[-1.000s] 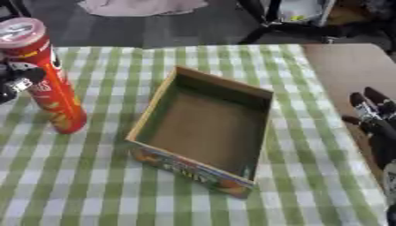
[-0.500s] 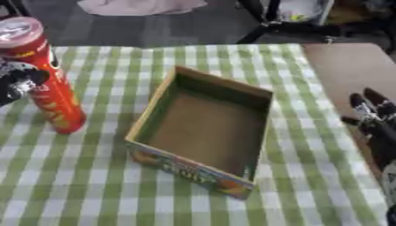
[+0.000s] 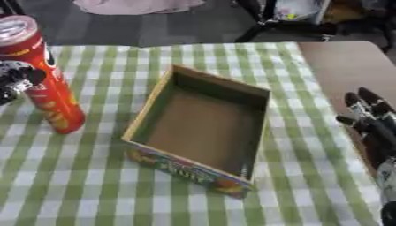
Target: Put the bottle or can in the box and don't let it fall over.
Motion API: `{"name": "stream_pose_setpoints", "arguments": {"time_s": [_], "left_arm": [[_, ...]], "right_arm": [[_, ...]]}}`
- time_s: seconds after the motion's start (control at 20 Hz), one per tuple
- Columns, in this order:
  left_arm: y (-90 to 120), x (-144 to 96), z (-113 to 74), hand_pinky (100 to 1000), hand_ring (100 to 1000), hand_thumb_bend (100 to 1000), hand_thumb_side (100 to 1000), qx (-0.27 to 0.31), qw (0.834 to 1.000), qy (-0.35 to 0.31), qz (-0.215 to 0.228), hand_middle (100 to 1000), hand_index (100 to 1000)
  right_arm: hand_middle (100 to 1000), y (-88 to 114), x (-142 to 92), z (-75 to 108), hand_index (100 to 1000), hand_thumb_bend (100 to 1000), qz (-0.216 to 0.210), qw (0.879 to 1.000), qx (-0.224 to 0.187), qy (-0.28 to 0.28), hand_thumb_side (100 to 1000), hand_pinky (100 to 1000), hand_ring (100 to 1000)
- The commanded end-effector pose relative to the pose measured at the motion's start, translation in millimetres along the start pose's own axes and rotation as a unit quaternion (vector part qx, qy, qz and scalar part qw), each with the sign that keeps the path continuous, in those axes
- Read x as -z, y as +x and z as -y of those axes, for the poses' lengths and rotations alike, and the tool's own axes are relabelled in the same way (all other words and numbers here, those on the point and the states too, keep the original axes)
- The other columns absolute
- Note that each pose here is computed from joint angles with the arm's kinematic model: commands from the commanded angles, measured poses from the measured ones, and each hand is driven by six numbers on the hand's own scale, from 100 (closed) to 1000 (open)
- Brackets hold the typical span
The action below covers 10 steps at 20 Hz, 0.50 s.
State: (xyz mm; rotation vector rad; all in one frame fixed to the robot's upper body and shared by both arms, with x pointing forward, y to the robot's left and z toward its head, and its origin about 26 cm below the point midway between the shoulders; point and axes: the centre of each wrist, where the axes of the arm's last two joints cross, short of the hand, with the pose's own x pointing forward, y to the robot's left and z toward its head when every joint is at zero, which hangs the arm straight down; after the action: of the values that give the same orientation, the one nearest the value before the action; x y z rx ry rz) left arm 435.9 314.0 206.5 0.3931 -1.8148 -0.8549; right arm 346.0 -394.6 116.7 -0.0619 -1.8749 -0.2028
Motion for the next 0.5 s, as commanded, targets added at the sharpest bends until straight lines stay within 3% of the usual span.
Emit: {"name": "stream_pose_setpoints", "arguments": {"time_s": [0.05,0.2,0.5], "left_arm": [[7.2,3.2,-9.9,1000,788,547,812,0.001,1.0,0.008,0.014,982,879],[7.2,3.2,-10.1,1000,836,560,815,0.006,1.0,-0.005,0.015,1000,895],[7.0,4.0,-11.0,1000,850,586,823,0.026,1.0,-0.009,0.001,1000,925]], "right_arm": [[1000,10.4,4.3,2.9,900,314,0.013,1.0,-0.008,0.001,303,699,1000],[1000,9.6,4.1,2.8,901,312,0.011,1.0,-0.007,0.001,304,700,1000],[1000,9.2,4.1,2.4,901,309,0.01,1.0,-0.006,0.002,305,700,1000]]}}
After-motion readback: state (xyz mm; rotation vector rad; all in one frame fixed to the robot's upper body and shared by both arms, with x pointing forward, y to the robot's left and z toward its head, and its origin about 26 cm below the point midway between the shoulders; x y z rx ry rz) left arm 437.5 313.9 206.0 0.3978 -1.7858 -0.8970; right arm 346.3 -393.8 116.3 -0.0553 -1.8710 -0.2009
